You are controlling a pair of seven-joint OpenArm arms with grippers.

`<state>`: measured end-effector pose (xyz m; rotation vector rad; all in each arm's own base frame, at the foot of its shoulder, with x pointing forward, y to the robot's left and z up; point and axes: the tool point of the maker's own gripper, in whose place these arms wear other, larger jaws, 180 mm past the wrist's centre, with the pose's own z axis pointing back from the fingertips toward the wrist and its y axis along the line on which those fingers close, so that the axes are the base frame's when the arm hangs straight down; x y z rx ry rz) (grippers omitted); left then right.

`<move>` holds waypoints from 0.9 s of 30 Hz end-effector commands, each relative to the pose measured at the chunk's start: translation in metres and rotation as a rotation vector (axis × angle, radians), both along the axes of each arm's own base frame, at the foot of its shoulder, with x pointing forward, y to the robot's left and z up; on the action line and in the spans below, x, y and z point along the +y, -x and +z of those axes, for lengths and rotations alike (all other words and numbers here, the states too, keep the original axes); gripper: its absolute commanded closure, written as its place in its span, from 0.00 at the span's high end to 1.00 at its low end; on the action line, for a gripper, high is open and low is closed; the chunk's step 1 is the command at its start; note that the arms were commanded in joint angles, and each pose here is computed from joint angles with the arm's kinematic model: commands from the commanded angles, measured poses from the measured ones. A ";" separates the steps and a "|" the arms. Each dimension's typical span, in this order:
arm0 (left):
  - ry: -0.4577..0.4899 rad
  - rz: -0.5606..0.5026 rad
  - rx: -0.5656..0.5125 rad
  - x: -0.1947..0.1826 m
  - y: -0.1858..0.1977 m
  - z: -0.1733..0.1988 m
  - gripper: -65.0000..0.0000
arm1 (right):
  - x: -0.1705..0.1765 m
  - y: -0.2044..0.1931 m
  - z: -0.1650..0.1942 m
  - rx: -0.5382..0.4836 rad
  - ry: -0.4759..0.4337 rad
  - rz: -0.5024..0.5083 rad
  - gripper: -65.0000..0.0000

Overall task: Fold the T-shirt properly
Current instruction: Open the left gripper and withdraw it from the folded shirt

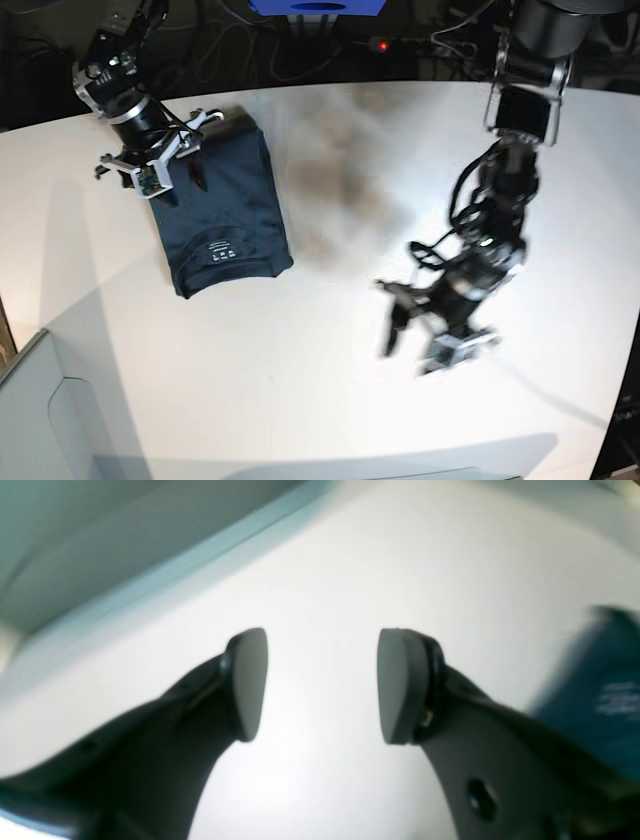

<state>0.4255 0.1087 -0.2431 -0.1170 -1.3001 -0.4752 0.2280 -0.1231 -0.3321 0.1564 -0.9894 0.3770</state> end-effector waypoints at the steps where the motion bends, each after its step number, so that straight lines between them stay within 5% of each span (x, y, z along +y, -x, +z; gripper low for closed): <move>1: 0.034 0.032 -0.059 0.014 0.002 0.019 0.52 | 0.007 -0.003 0.005 -0.027 -0.020 0.028 0.25; 4: 0.055 0.201 -0.041 0.078 0.029 0.008 0.52 | 0.016 -0.002 -0.007 0.004 -0.050 0.046 0.01; 12: 0.033 0.396 0.045 0.151 0.083 -0.025 0.52 | 0.021 0.015 -0.056 0.140 -0.118 0.039 0.00; 18: 0.019 0.448 0.078 0.170 0.101 -0.036 0.52 | 0.039 0.018 -0.065 0.130 -0.192 0.061 0.00; 27: -0.002 0.510 0.108 0.194 0.121 -0.044 0.52 | 0.002 0.001 0.007 -0.073 -0.059 0.009 0.00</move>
